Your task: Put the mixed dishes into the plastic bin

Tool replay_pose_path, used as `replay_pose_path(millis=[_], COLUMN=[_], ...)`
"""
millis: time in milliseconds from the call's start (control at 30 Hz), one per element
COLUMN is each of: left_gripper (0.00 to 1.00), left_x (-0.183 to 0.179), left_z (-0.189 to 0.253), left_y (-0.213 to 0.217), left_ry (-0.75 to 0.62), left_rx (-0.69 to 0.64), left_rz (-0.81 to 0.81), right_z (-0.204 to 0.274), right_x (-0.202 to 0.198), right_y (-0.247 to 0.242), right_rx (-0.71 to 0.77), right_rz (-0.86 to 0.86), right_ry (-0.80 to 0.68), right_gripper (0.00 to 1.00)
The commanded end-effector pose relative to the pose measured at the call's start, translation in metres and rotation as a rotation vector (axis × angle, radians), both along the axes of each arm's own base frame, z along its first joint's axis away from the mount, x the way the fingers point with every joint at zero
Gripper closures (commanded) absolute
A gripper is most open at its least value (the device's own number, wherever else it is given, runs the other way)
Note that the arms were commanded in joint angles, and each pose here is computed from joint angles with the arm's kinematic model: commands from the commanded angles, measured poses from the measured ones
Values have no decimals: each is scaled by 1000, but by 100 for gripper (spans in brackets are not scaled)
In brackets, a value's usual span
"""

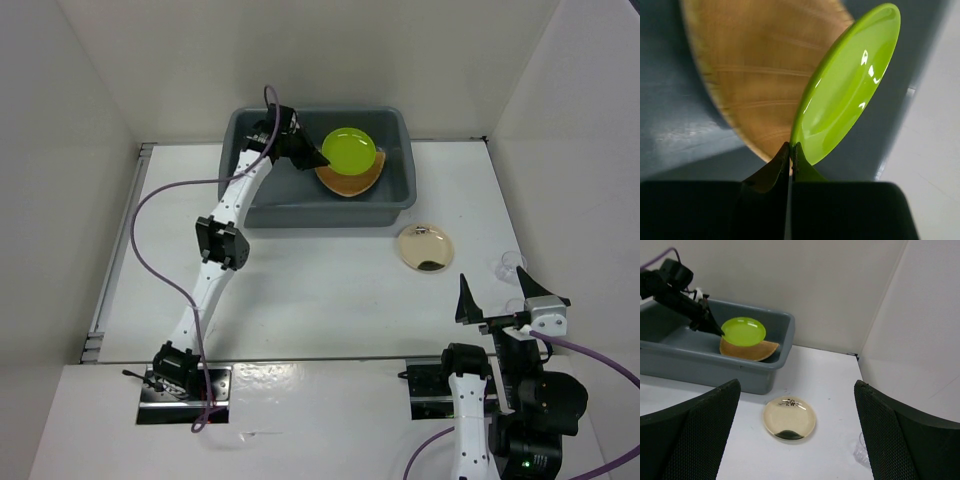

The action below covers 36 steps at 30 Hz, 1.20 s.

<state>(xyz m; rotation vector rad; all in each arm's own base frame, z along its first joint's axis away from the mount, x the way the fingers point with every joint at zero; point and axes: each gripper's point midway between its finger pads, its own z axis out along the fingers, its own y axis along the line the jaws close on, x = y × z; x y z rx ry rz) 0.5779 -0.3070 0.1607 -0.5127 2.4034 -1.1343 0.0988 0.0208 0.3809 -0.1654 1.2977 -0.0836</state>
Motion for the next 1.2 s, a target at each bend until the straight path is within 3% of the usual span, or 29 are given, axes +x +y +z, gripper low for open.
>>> replay_pose_path(millis=[0, 200, 333, 467, 533, 567, 633, 767, 867, 1000, 1067, 1167], left_gripper=[100, 99, 90, 54, 41, 23, 5, 0, 0, 0, 0, 0], left_x=[-10, -8, -7, -3, -1, 2, 1, -23, -70, -146, -177, -230], left_z=[-19, -44, -49, -36, -20, -10, 42, 188, 243, 211, 144, 79], left_y=[-10, -15, -16, -15, -9, -6, 0, 7, -8, -68, -95, -135], left_ry=[72, 118, 122, 88, 66, 34, -79, -373, -504, -403, -197, -70], left_rx=[-42, -66, -71, -97, -110, -94, -83, -167, -134, -62, 3, 157], left_rz=[-37, -38, -45, -56, -54, -40, -28, -44, -130, -373, -479, -586], right_z=[7, 7, 7, 7, 7, 7, 7, 6, 6, 6, 6, 6], right_x=[3, 3, 3, 3, 3, 3, 3, 5, 5, 5, 5, 5], right_y=[-2, -2, -2, -2, -2, -2, -2, -3, -3, -4, -4, -4], right_rx=[12, 12, 12, 12, 12, 12, 12, 14, 14, 14, 14, 14], right_rz=[-13, -13, -13, -13, -13, -13, -13, -13, -13, -22, -22, -22], right_ry=[-21, -21, -21, -21, -21, -21, -21, -12, -12, -12, -12, -12], right_gripper=[2, 2, 2, 2, 2, 2, 2, 2, 2, 2, 2, 2])
